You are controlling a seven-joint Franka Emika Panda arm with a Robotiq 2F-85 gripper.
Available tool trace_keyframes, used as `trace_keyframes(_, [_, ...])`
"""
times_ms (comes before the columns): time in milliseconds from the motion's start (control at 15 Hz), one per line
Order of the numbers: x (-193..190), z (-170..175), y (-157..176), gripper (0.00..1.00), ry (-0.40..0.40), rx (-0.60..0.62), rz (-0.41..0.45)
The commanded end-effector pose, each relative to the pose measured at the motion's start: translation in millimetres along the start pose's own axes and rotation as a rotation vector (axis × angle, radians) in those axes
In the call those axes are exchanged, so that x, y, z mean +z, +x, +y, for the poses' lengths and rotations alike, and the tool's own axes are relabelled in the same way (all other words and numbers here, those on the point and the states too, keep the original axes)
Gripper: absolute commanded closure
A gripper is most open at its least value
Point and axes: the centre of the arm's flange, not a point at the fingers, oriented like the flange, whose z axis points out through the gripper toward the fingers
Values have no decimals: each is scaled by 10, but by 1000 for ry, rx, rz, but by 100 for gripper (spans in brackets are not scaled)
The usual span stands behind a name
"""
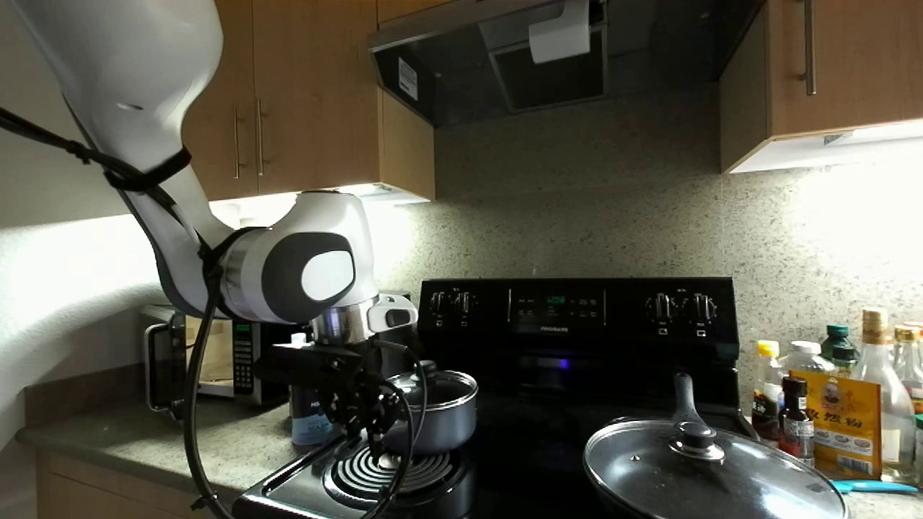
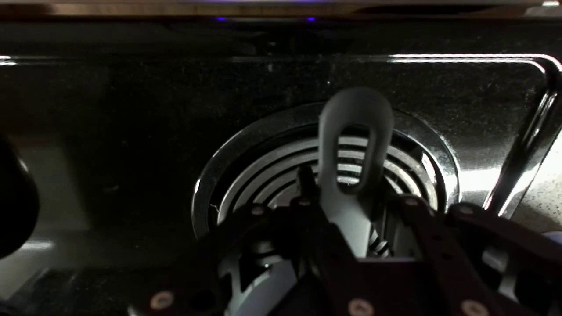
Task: Move the black pot forwards.
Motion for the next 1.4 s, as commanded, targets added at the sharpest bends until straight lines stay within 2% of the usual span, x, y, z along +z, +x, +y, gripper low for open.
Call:
trace_keyframes(0, [6,-10,-1,68,0,-2,0])
trace_keyframes(67, [10,-11,-1,90,0,-2,0])
trace_keyframes(333, [26,-43,-311,90,32,9,-157])
trace_keyframes(533, [-3,-97,-608,90,70,65,-273])
trace_keyframes(667, [-40,-150,-695,90,82,96,-333])
trace_keyframes(800, [-71,-133,-714,90,41,135,-299])
trace_keyframes(867, [3,-138,-377,68,61,87,-293])
trace_keyframes(1200, [-68,-168,-323,68,57,115,-283])
trace_keyframes(1267, [-77,-211,-369,90,82,103,-296])
trace_keyframes(1333, [-87,-257,-415,90,83,94,-305])
